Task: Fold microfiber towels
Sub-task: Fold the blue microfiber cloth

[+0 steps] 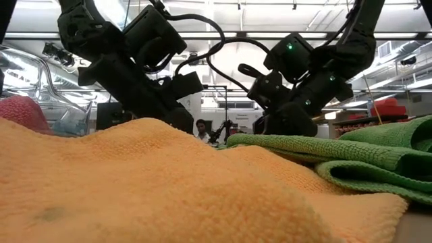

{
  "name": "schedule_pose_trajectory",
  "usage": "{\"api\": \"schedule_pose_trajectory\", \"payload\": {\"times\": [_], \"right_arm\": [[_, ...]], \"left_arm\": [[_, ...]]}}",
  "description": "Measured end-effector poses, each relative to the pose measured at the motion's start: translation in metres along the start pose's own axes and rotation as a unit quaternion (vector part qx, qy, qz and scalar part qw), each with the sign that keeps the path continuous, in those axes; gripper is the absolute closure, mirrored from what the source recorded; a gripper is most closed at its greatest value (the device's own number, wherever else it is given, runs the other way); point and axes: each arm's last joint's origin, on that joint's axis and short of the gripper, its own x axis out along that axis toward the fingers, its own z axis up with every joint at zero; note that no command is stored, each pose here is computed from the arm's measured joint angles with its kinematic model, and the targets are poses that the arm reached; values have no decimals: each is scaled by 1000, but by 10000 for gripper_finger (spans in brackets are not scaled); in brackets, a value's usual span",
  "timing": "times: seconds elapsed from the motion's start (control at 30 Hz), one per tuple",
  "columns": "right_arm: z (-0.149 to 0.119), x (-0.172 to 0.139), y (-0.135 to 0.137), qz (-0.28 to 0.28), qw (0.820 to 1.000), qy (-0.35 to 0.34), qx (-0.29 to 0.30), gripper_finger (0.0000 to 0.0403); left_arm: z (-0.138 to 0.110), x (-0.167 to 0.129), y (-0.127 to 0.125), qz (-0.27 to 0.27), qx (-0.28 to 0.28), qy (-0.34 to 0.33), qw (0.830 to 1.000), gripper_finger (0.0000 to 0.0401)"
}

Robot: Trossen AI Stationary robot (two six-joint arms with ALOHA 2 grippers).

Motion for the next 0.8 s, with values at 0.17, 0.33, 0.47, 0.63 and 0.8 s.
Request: {"api": "schedule_pose_trajectory", "payload": {"times": [0.17,0.33,0.47,0.63,0.8], "right_arm": [[0,0,0,0,1000,0,14,72],[3,-3,0,0,1000,-8,24,64],[12,-15,-1,-5,999,-21,23,63],[18,-24,0,-7,1000,-24,13,63],[16,-21,0,-8,1000,-19,-2,64]], "left_arm": [[0,-1,-1,-1,1,0,1000,191],[0,-1,-2,-2,0,0,1000,189],[0,-1,-2,-4,0,0,1000,194],[0,-1,-2,-5,2,0,1000,199],[0,-1,-2,-5,2,0,1000,196]]}}
